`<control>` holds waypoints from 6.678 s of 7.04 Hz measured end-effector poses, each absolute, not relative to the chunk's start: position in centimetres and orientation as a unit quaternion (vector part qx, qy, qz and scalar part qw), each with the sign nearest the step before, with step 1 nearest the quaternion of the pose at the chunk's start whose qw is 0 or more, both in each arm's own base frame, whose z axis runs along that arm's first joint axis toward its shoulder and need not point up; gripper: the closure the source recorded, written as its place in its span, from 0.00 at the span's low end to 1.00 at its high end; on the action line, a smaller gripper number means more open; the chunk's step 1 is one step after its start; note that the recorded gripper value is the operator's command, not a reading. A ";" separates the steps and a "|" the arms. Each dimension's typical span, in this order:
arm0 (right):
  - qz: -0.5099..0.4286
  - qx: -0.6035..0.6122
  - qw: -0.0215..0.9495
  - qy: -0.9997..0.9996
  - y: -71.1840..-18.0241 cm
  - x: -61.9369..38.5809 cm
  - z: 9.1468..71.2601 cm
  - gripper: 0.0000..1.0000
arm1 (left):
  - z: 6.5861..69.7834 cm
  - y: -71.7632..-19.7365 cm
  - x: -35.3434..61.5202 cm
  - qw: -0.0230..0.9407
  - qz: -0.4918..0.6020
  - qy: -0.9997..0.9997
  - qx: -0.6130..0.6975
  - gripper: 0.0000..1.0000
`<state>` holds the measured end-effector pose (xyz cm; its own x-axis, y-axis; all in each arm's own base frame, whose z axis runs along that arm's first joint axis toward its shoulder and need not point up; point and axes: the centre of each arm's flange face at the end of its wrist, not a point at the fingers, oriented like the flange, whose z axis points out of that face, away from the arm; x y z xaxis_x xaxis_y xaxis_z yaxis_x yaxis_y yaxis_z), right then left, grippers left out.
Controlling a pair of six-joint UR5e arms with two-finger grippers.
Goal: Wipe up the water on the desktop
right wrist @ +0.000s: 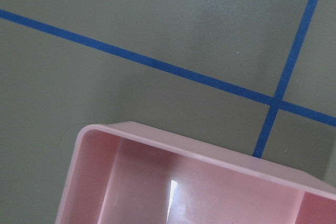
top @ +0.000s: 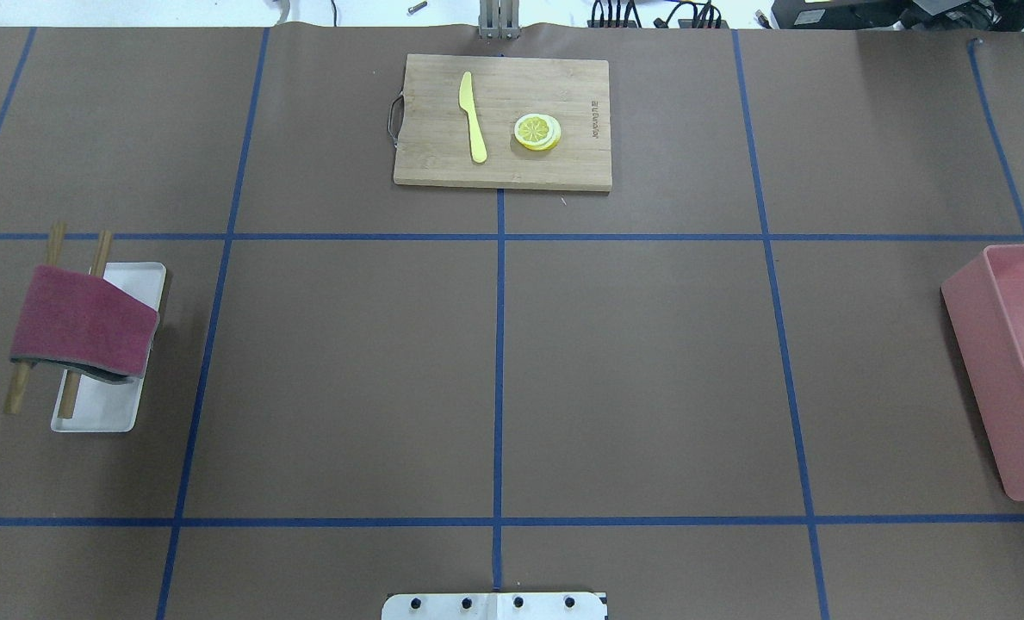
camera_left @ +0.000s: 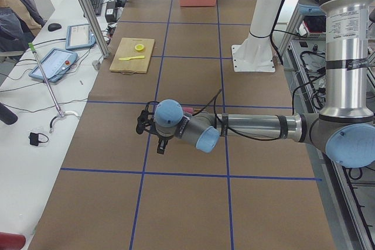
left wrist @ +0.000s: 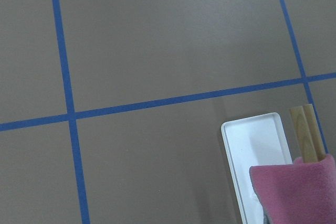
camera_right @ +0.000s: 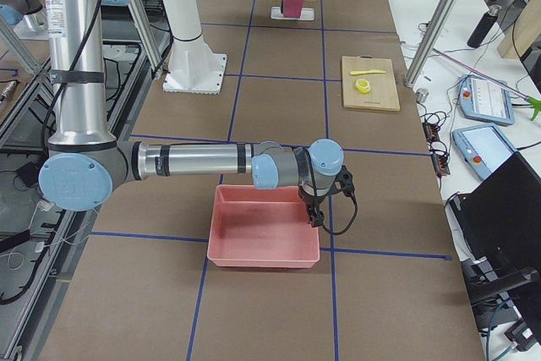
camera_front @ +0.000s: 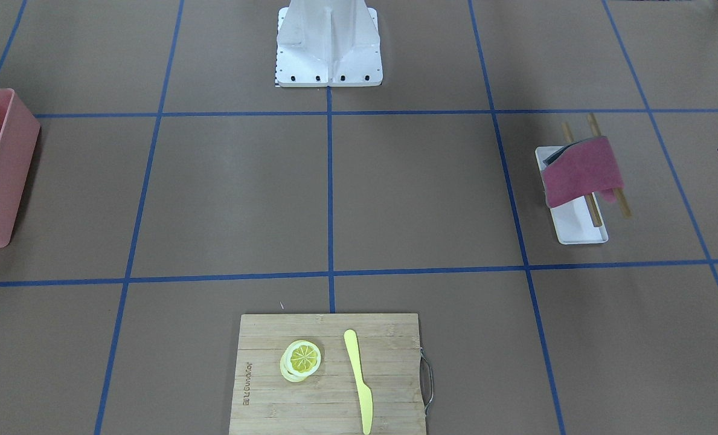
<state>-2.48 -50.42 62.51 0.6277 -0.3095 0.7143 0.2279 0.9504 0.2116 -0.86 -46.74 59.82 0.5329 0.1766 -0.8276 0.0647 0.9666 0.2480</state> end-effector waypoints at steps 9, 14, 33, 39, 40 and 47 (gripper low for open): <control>-0.165 0.088 0.896 -0.402 -48.5 -2.1 63.5 0.00 | 60.5 -46.2 0.3 0.902 0.011 0.407 0.145 0.02; -0.167 0.092 0.895 -0.404 -47.6 -2.0 64.0 0.00 | 51.6 -46.5 10.6 0.867 -0.013 0.494 0.061 0.08; -0.161 0.077 0.894 -0.412 -45.6 -1.8 65.6 0.00 | 47.9 -42.8 16.0 0.875 0.016 0.480 0.066 1.00; -0.225 0.146 0.846 -0.461 -46.4 -6.4 54.9 0.00 | 23.9 -48.5 25.0 0.804 -0.075 0.590 0.008 1.00; -0.252 0.176 0.826 -0.472 -46.5 -8.7 51.7 0.00 | 18.2 -48.7 28.6 0.800 -0.097 0.593 -0.006 1.00; -0.252 0.322 0.723 -0.558 -45.6 -31.7 28.4 0.01 | 4.1 -50.1 44.8 0.777 -0.225 0.587 -0.032 1.00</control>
